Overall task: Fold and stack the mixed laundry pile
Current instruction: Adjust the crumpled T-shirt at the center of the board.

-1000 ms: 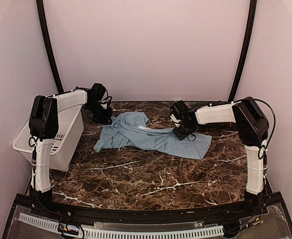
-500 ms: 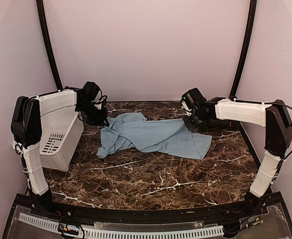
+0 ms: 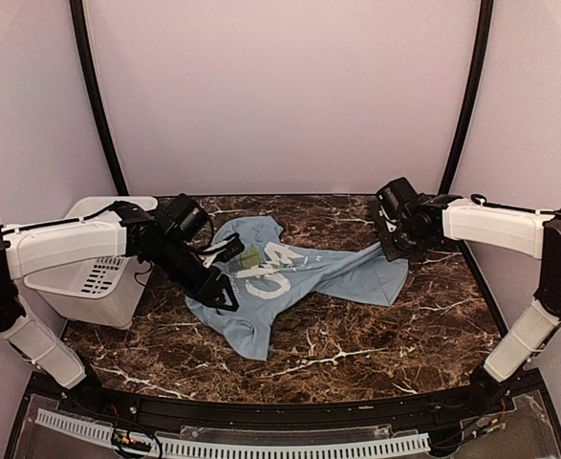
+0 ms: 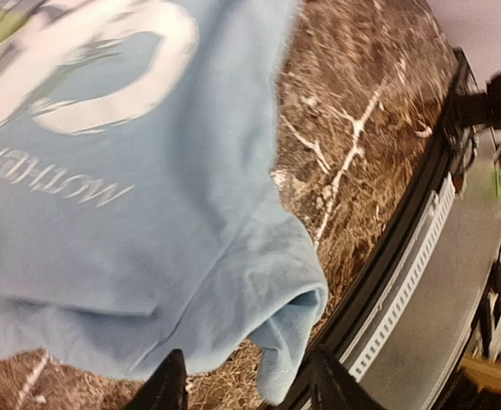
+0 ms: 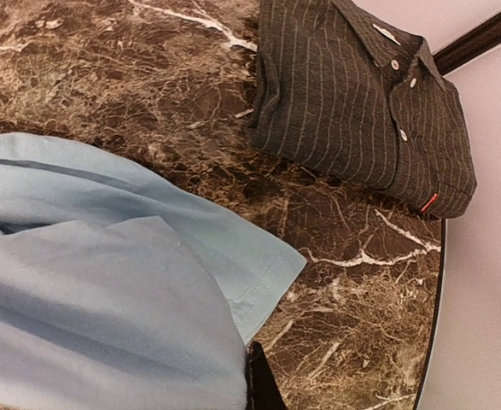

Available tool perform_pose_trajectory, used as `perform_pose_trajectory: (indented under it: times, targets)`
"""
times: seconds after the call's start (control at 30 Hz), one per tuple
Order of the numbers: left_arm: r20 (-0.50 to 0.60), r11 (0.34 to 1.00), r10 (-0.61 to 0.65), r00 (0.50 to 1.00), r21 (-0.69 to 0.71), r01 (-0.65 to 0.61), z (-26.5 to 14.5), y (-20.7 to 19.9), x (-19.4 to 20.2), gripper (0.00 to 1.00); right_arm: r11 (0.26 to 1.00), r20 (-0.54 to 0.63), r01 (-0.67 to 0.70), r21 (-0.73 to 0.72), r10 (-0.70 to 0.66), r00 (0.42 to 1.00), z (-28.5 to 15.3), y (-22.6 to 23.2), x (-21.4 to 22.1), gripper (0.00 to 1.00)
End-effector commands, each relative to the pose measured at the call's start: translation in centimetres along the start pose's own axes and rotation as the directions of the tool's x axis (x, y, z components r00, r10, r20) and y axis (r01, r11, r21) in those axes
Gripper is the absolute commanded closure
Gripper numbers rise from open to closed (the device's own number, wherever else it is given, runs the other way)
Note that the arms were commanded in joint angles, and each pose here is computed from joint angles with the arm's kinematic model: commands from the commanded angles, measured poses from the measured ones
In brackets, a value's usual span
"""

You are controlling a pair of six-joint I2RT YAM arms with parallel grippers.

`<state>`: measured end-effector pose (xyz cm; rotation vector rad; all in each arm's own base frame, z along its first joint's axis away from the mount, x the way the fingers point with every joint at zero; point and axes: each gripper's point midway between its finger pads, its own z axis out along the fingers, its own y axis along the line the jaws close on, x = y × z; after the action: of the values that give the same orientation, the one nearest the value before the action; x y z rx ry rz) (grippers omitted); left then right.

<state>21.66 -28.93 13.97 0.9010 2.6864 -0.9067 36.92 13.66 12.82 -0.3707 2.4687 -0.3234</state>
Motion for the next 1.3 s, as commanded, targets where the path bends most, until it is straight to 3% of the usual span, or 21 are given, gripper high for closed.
perform_pose_trajectory:
  times: [0.0, 0.17, 0.3, 0.47, 0.6, 0.67, 0.73, 0.83, 0.9, 1.03, 1.1, 1.13, 1.2, 1.27]
  targets:
    - [0.189, 0.99, 0.014, 0.982, -0.141, 0.013, -3.3, 1.6, -1.0, 0.43, 0.996, 0.031, -0.087, 0.03, 0.086, 0.996, -0.8, -2.0, -0.2, 1.0]
    - [0.311, 0.971, -0.054, 0.949, -0.206, 0.122, -3.4, 3.9, -0.7, 0.31, 0.991, 0.013, -0.123, 0.061, 0.123, 0.992, -0.5, -3.4, 0.6, 1.0]
    - [0.249, 0.923, -0.208, 0.946, -0.269, 0.274, -0.7, 6.9, 1.1, 0.39, 0.987, 0.03, -0.15, 0.057, 0.149, 0.988, -0.8, -4.0, 0.4, 1.0]
    - [0.248, 0.787, -0.331, 0.91, -0.459, 0.412, 0.7, 11.6, 1.7, 0.36, 0.987, 0.03, -0.148, 0.066, 0.147, 0.989, -0.9, -4.3, 0.5, 1.0]
    - [0.258, 0.693, -0.427, 0.867, -0.522, 0.497, 1.2, 14.6, 2.6, 0.36, 0.985, 0.033, -0.159, 0.07, 0.157, 0.987, -1.1, -4.7, 0.9, 1.0]
    - [0.273, 0.667, -0.47, 0.839, -0.512, 0.541, 1.5, 15.7, 2.7, 0.4, 0.984, 0.033, -0.165, 0.07, 0.163, 0.986, -1.2, -4.9, 1.1, 1.0]
    - [0.296, 0.647, -0.498, 0.815, -0.5, 0.576, 1.6, 17.0, 2.4, 0.57, 0.983, 0.03, -0.17, 0.074, 0.168, 0.985, -1.3, -5.1, 1.4, 1.0]
    - [0.328, 0.633, -0.525, 0.785, -0.466, 0.618, 1.6, 19.6, 0.7, 0.91, 0.983, 0.03, -0.176, 0.058, 0.175, 0.984, -1.2, -4.9, 1.6, 1.0]
    - [0.357, 0.633, -0.524, 0.773, -0.444, 0.634, 0.9, 21.2, -1.4, 0.99, 0.984, 0.028, -0.177, 0.029, 0.176, 0.984, -1.2, -4.4, 1.4, 1.0]
    - [0.472, 0.665, -0.393, 0.789, -0.447, 0.599, -2.9, 22.8, -8.9, 1.0, 0.983, 0.037, -0.173, -0.055, 0.175, 0.984, -1.4, -2.9, 0.9, 1.0]
    - [0.481, 0.702, -0.34, 0.808, -0.442, 0.559, -4.2, 22.4, -11.3, 0.91, 0.984, 0.041, -0.162, -0.08, 0.165, 0.985, -1.5, -2.3, 0.7, 1.0]
    - [0.474, 0.712, -0.325, 0.819, -0.447, 0.541, -4.6, 22.0, -11.5, 0.71, 0.984, 0.042, -0.158, -0.082, 0.161, 0.986, -1.6, -2.2, 0.6, 1.0]
    - [0.49, 0.733, -0.313, 0.813, -0.419, 0.535, -5.5, 20.8, -11.5, 0.47, 0.984, 0.046, -0.155, -0.087, 0.159, 0.986, -1.8, -2.1, 0.6, 1.0]
    - [0.508, 0.747, -0.325, 0.798, -0.38, 0.546, -6.1, 19.4, -9.8, 0.39, 0.984, 0.048, -0.157, -0.088, 0.161, 0.986, -1.9, -2.1, 0.7, 1.0]
